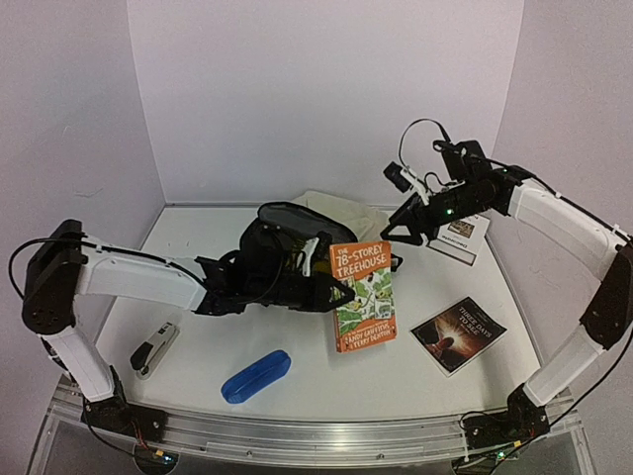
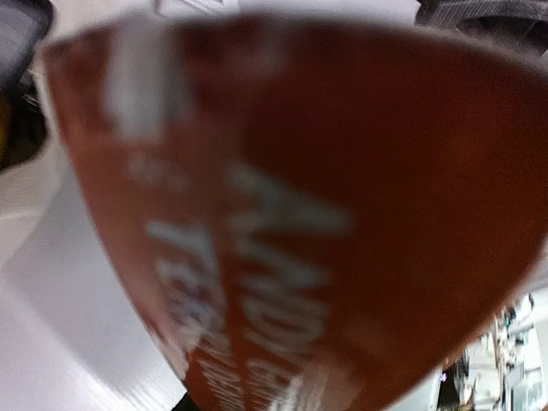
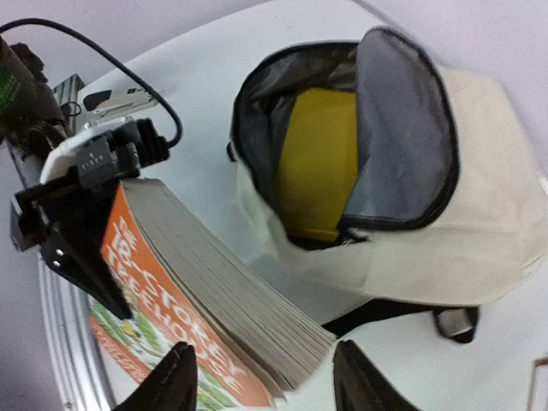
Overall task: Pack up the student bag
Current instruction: Pick up the book from the center of the board, then place the book in the student bag.
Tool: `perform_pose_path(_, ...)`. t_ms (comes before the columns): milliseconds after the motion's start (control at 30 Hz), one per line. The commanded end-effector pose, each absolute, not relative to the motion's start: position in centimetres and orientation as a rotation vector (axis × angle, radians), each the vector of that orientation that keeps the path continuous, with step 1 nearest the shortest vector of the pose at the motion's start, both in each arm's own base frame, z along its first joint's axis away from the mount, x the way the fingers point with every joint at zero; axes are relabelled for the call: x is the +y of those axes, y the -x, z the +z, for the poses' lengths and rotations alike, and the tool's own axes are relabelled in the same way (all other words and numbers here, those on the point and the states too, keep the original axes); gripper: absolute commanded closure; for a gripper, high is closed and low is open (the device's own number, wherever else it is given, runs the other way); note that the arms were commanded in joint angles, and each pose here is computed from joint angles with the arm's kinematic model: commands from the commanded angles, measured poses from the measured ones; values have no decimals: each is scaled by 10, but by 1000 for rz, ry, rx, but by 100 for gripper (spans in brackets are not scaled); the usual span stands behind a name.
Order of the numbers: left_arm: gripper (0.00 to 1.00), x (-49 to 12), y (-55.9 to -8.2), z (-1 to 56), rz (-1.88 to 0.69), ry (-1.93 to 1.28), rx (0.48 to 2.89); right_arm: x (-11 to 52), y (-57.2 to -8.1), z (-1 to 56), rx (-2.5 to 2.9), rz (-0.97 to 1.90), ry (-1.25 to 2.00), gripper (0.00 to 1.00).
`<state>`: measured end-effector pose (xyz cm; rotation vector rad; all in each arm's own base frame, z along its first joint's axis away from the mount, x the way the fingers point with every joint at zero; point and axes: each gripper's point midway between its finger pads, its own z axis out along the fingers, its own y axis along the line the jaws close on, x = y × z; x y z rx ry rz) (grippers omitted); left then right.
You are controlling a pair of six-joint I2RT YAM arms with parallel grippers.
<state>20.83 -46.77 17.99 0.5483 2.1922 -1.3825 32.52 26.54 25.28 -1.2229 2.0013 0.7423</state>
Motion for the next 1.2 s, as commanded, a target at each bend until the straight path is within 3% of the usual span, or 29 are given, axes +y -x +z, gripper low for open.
perform_pose_path(0, 100, -432, -238, 279, -1361, -251, 1990, 271, -376, 293, 1958, 658, 1020, 31)
perform_pose_path(333, 100, -306, -317, 289, -1262, 599, 1861, 285, -434, 299, 1959, 609, 891, 22)
perform_pose_path(667, 100, -292, -372, 210, -1119, 1113, 1933, 295, -438, 277, 1989, 666, 915, 21)
perform_pose_path(933, 100, -335, -390, 171, -1158, 1148, 2106, 297, -435, 263, 2003, 676, 949, 21)
perform_pose_path(1167, 100, -350, -410, 167, -1278, 1087, 2119, 296, -431, 258, 2003, 681, 967, 21)
